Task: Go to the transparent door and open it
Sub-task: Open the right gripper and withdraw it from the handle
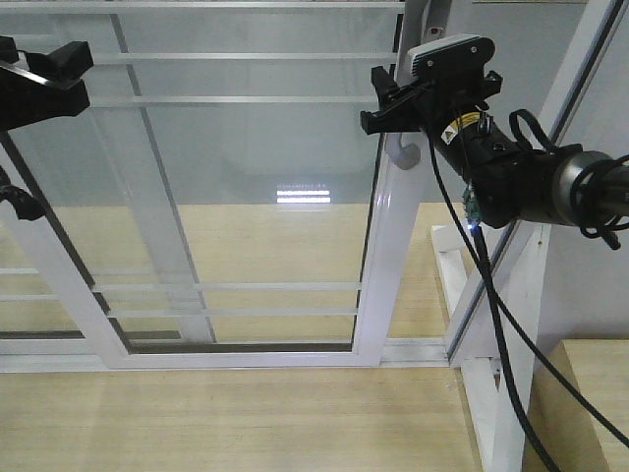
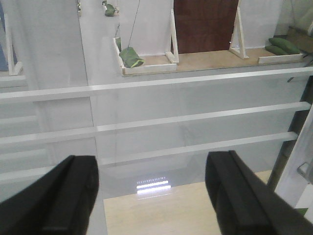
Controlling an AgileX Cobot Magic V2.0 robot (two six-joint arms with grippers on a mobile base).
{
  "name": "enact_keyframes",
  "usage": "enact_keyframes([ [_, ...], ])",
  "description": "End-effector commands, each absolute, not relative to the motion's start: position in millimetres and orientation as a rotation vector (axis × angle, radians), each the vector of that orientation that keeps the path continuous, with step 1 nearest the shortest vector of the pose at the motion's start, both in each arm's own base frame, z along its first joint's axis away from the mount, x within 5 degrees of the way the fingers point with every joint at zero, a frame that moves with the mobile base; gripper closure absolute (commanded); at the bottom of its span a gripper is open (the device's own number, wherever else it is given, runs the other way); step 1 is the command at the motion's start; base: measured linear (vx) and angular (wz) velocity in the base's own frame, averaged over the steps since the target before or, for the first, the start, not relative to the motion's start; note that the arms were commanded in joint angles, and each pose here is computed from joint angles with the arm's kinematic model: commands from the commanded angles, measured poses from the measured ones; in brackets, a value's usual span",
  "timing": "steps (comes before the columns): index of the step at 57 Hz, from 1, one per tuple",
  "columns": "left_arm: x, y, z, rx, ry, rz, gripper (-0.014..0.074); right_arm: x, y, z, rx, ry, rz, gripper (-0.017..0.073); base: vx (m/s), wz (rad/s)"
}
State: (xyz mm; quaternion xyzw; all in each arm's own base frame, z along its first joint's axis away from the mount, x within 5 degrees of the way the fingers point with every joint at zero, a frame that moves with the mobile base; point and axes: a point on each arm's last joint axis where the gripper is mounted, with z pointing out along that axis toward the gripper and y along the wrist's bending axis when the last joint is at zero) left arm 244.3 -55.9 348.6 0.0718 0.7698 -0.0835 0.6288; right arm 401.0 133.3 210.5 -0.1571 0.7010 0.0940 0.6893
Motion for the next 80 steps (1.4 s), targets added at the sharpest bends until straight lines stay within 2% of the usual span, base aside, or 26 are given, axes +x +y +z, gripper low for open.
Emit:
enact_keyframes([
  [1, 242.5, -54.9, 372.7, 0.134, 1.632, -0.193, 0.0029, 391.3, 147.2, 252.2, -0.414, 1.362, 0.241, 0.0072, 0.00, 0.00],
  [14, 242.4, -55.2, 371.7, 0.137, 1.644, -0.195, 0.0029, 384.4, 143.1, 274.8, -0.387, 1.330, 0.236, 0.0072, 0.00, 0.00],
  [29, 242.2, -55.6, 370.3, 0.142, 1.658, -0.197, 0.0029, 362.7, 132.7, 319.0, -0.438, 1.359, 0.135, 0.0072, 0.00, 0.00],
  [40, 241.5, -56.7, 366.1, 0.157, 1.704, -0.205, 0.0029, 336.9, 116.8, 353.1, -0.409, 1.458, 0.102, 0.0074, 0.00, 0.00],
  [51, 240.2, -58.1, 360.9, 0.177, 1.762, -0.214, 0.0029, 301.9, 103.4, 384.5, -0.425, 1.529, 0.082, 0.0117, 0.00, 0.00],
  [66, 239.0, -59.8, 357.3, 0.236, 1.795, -0.189, 0.0029, 238.8, 83.4, 412.1, -0.460, 1.644, 0.104, 0.0255, 0.00, 0.00],
  [70, 238.2, -63.2, 357.6, 0.268, 1.786, -0.183, 0.0029, 222.4, 77.9, 411.6, -0.459, 1.650, 0.109, 0.0333, 0.00, 0.00],
  [79, 239.4, -76.2, 357.1, 0.319, 1.753, -0.198, 0.0029, 183.7, 64.8, 395.2, -0.455, 1.648, 0.113, 0.0572, 0.00, 0.00],
  [80, 240.6, -77.0, 356.9, 0.318, 1.746, -0.198, 0.0029, 180.7, 63.8, 393.6, -0.455, 1.647, 0.113, 0.0575, 0.00, 0.00],
])
